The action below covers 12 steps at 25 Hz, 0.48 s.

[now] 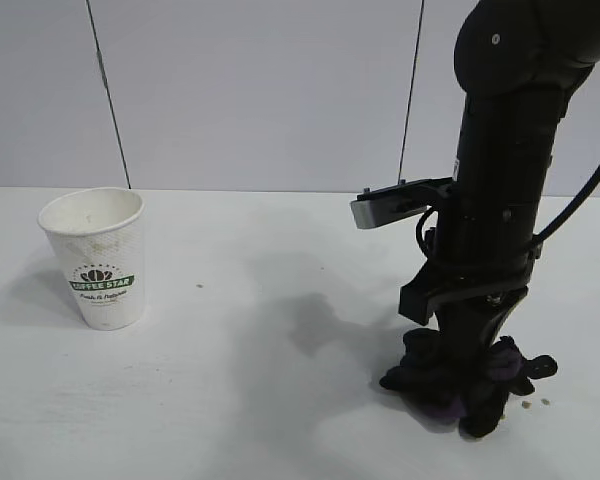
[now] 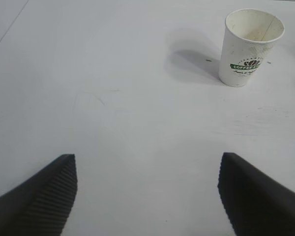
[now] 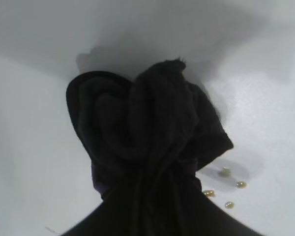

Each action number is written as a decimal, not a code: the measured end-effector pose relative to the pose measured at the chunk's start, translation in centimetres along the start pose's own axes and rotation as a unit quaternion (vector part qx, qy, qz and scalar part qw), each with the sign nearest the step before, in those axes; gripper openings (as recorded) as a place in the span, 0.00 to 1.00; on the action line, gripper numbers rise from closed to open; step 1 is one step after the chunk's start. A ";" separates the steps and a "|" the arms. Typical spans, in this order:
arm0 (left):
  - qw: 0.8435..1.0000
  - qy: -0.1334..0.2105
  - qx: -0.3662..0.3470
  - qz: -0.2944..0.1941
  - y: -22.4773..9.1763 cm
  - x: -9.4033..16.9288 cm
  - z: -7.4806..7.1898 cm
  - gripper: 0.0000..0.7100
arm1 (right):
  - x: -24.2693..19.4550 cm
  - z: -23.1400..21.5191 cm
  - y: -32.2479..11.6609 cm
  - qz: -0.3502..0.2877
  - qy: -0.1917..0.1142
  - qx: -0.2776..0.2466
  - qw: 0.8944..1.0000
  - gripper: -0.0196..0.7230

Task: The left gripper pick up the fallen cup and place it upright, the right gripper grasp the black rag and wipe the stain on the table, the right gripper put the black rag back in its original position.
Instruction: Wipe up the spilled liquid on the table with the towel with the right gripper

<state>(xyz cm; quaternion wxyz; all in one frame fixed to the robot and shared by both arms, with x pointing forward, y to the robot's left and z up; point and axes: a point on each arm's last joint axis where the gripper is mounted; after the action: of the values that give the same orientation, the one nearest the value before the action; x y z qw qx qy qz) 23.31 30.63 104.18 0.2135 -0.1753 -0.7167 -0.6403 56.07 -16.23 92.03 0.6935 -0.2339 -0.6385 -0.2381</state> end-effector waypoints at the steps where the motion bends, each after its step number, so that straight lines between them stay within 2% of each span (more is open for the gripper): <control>1: 1.000 0.000 0.000 0.000 0.0 0.0 0.0 0.80 | 0.1 0.0 0.0 -0.001 -0.001 0.001 1.000 0.11; 4: 1.000 0.000 0.000 0.000 0.0 0.0 0.0 0.80 | 1.0 0.0 -0.2 -0.007 -0.016 0.009 1.000 0.11; 10: 1.000 0.000 0.000 0.000 0.0 0.0 0.0 0.80 | 1.2 -0.9 -1.2 0.017 -0.080 -0.021 0.996 0.11; 12: 1.000 0.000 0.000 0.000 0.0 0.0 0.0 0.80 | 0.4 -0.7 -1.8 0.025 -0.081 -0.028 0.996 0.11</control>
<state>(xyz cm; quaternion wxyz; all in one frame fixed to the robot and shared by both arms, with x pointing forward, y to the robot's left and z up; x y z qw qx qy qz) 23.31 30.63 104.18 0.2135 -0.1753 -0.7167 -0.6403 55.54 -18.07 92.40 0.6388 -0.2869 -0.6795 -0.2189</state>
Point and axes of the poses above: a point on each arm's last joint axis where the gripper is mounted, x pointing back along that axis away from the gripper, z along the wrist's bending axis when the last joint is at zero, y = z × x, and after that the axes turned 8 degrees about x, right-handed
